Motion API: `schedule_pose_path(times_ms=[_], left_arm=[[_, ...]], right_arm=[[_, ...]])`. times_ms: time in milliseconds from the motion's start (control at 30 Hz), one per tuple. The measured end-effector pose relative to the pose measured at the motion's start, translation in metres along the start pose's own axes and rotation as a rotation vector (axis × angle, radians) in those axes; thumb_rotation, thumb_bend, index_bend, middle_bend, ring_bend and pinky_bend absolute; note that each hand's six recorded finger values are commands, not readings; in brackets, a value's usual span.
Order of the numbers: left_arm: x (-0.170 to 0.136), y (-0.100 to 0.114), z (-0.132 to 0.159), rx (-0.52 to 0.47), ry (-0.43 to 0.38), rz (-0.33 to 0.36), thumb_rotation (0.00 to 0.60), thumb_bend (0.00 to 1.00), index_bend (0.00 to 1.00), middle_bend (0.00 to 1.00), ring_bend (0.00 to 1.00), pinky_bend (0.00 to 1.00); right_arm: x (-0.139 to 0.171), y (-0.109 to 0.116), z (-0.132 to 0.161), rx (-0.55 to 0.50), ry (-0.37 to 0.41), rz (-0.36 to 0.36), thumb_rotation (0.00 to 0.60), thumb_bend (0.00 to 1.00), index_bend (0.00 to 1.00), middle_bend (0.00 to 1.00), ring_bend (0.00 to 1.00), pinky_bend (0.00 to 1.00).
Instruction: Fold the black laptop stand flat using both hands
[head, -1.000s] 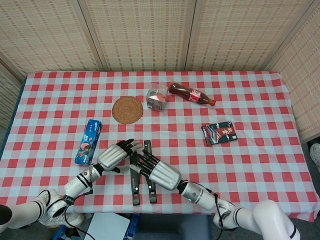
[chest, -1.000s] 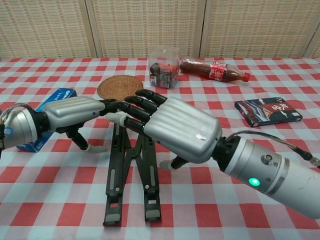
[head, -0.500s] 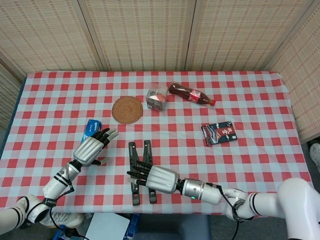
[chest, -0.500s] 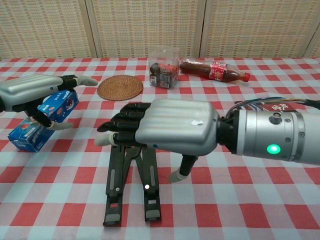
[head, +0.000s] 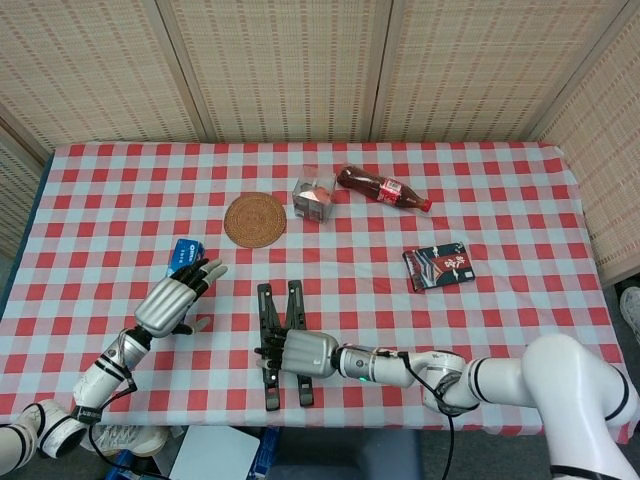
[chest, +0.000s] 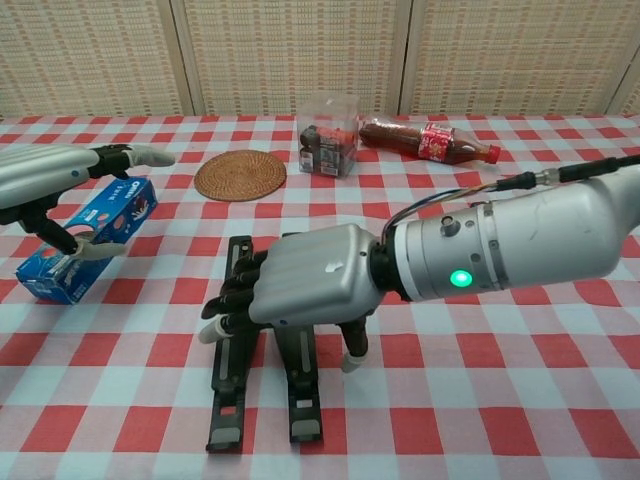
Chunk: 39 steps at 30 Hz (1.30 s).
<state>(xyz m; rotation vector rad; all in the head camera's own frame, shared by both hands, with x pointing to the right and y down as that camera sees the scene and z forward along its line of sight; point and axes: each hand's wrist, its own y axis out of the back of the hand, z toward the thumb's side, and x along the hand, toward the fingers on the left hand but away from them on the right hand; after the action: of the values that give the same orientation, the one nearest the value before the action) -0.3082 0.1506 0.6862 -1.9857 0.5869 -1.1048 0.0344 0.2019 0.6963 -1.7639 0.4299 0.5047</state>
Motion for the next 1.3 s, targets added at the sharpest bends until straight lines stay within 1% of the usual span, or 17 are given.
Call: schedule_pose_path(times_ms=[233, 533, 767, 833, 900, 967, 1100, 1300], left_arm=[[-0.004, 0.0, -0.008, -0.013, 0.02, 0.003, 0.6, 0.27, 0.0, 0.0, 0.0, 0.17], [-0.005, 0.001, -0.014, -0.031, 0.036, 0.012, 0.6, 0.27, 0.0, 0.0, 0.0, 0.17], [-0.005, 0.0, -0.016, -0.039, 0.038, 0.013, 0.6, 0.27, 0.0, 0.0, 0.0, 0.17], [-0.005, 0.001, -0.017, -0.038, 0.039, 0.016, 0.6, 0.27, 0.0, 0.0, 0.0, 0.17], [-0.005, 0.0, -0.018, -0.036, 0.04, 0.015, 0.6, 0.27, 0.0, 0.0, 0.0, 0.17], [-0.005, -0.001, -0.019, -0.034, 0.04, 0.011, 0.6, 0.27, 0.0, 0.0, 0.0, 0.17], [-0.006, -0.003, -0.019, -0.021, 0.036, 0.004, 0.6, 0.27, 0.0, 0.0, 0.0, 0.17], [-0.006, -0.005, -0.02, -0.03, 0.043, -0.001, 0.6, 0.27, 0.0, 0.0, 0.0, 0.17]], right_arm=[[-0.013, 0.001, -0.002, 0.011, 0.022, 0.037, 0.6, 0.0, 0.0, 0.0, 0.0, 0.0], [-0.028, 0.009, -0.005, 0.023, 0.052, 0.091, 0.6, 0.12, 0.0, 0.0, 0.0, 0.0], [-0.036, 0.012, -0.005, 0.045, 0.07, 0.133, 0.6, 0.17, 0.0, 0.0, 0.0, 0.0], [-0.038, 0.013, -0.004, 0.049, 0.074, 0.136, 0.6, 0.18, 0.0, 0.02, 0.0, 0.0], [-0.038, 0.015, -0.003, 0.044, 0.075, 0.129, 0.6, 0.19, 0.0, 0.06, 0.0, 0.0], [-0.039, 0.017, -0.002, 0.038, 0.075, 0.113, 0.6, 0.2, 0.03, 0.1, 0.0, 0.0], [-0.038, 0.019, -0.002, 0.032, 0.075, 0.084, 0.6, 0.2, 0.13, 0.17, 0.0, 0.0], [-0.035, 0.019, -0.003, 0.026, 0.076, 0.04, 0.6, 0.2, 0.27, 0.29, 0.0, 0.0]])
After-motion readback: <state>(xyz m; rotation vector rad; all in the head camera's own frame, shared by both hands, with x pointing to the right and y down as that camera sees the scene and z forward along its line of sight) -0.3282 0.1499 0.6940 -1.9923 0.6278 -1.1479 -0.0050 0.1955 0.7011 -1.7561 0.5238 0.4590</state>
